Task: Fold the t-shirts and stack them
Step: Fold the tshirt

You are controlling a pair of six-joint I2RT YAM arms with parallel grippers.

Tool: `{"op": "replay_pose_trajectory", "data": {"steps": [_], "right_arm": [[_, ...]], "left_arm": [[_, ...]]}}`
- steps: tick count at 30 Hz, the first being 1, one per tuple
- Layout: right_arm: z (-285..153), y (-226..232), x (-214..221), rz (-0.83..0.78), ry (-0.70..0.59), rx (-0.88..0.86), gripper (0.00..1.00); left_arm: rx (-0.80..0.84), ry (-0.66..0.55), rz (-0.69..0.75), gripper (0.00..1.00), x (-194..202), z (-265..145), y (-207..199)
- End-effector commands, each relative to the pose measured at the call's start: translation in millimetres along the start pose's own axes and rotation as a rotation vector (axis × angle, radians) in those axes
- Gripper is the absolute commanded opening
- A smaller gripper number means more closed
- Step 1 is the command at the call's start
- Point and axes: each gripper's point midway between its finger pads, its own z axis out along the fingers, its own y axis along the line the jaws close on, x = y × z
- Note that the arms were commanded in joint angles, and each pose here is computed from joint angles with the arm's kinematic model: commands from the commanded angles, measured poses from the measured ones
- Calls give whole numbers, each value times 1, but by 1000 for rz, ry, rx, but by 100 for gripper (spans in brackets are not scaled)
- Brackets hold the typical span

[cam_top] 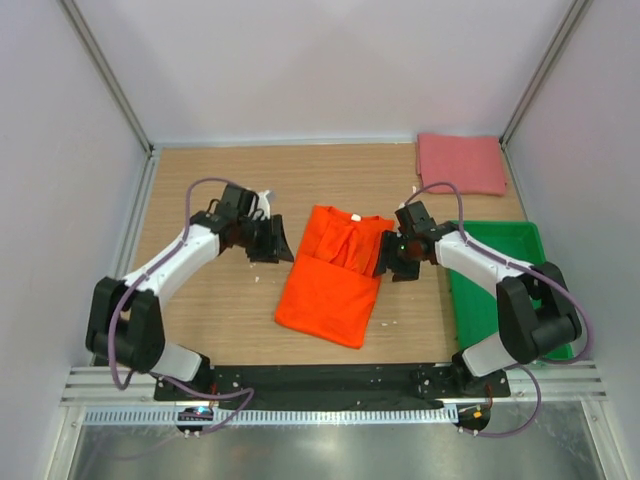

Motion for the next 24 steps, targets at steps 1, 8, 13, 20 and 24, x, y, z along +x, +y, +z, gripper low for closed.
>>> {"op": "replay_pose_trajectory", "data": {"steps": [1, 8, 13, 20, 24], "right_arm": [[20, 1, -22, 88, -57, -58, 60], [40, 5, -64, 62, -111, -29, 28], [69, 8, -82, 28, -74, -11, 22], [67, 36, -139, -66, -58, 0, 31], [21, 29, -131, -131, -82, 57, 49]], "left_arm": [[42, -8, -84, 49, 28, -6, -17], [39, -52, -132, 49, 60, -38, -25], [3, -61, -176, 49, 82, -50, -13], [25, -33, -189, 45, 88, -45, -14], [81, 11, -196, 34, 87, -29, -24]]}}
